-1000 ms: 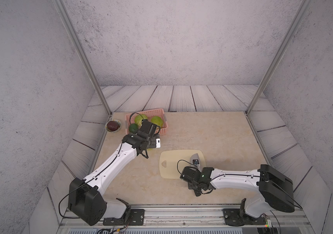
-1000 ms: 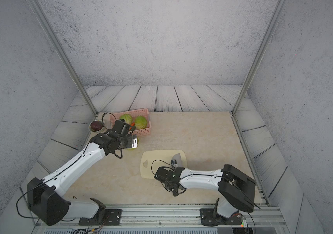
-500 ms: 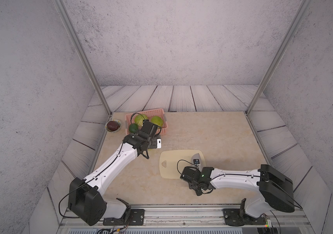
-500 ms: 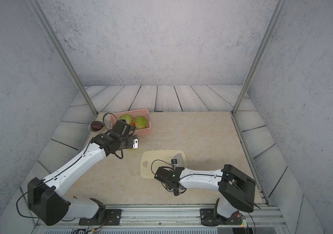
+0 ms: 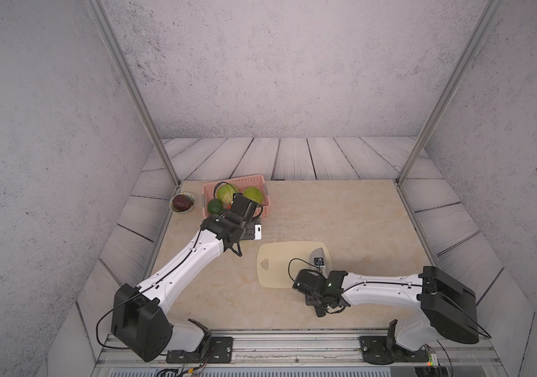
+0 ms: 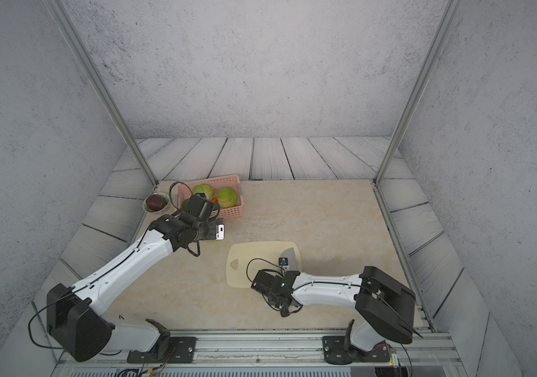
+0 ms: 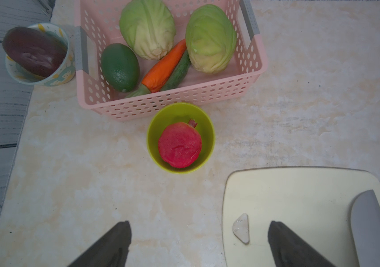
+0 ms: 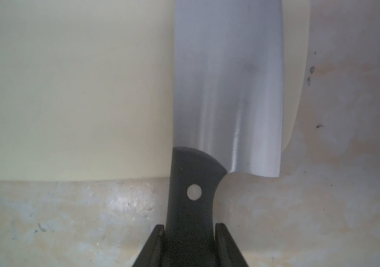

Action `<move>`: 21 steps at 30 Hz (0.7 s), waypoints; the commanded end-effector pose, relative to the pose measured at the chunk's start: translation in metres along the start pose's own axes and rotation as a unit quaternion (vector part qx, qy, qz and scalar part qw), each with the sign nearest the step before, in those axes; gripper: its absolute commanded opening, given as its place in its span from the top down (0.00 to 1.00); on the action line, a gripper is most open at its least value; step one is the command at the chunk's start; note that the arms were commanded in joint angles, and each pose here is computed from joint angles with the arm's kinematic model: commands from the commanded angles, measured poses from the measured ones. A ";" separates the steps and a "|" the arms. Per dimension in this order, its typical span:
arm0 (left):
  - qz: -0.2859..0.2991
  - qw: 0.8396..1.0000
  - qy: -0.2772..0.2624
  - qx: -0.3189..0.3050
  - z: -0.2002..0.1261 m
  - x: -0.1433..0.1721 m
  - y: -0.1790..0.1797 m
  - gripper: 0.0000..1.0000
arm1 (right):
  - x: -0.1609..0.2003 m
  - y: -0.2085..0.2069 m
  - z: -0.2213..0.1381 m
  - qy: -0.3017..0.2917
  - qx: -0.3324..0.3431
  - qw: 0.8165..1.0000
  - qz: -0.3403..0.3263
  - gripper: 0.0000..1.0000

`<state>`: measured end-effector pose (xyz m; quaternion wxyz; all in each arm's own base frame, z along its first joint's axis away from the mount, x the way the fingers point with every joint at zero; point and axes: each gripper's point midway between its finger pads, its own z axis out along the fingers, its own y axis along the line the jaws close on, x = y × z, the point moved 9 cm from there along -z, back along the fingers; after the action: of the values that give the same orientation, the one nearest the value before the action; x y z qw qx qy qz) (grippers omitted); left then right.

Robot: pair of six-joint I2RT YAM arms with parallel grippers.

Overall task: Align the knife with the edge of the cutting board
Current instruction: Adjust the knife at the edge of the cutting board.

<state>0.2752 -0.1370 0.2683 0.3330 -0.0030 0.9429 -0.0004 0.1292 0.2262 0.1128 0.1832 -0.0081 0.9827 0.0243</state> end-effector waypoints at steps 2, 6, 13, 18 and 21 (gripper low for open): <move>0.012 1.000 -0.003 -0.009 -0.004 -0.002 -0.001 0.02 | -0.001 -0.003 -0.002 0.001 -0.016 1.000 0.018 0.86; 0.014 1.000 -0.003 -0.008 -0.004 -0.002 -0.002 0.02 | -0.001 -0.005 0.001 0.007 -0.020 0.999 0.025 0.84; 0.015 1.000 0.000 -0.005 -0.003 -0.001 -0.004 0.02 | -0.004 -0.001 0.002 0.013 -0.022 0.999 0.022 0.76; 0.017 1.000 0.001 -0.004 -0.003 -0.001 -0.005 0.02 | -0.001 -0.001 0.006 0.027 -0.020 0.999 0.015 0.63; 0.018 1.000 0.002 -0.004 -0.003 -0.001 -0.005 0.02 | 0.001 -0.002 0.008 0.033 -0.018 0.999 0.012 0.57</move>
<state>0.2731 -0.1393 0.2665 0.3283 0.0046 0.9446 0.0057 0.1314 0.2248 0.1078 0.1590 0.0034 0.9861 0.0489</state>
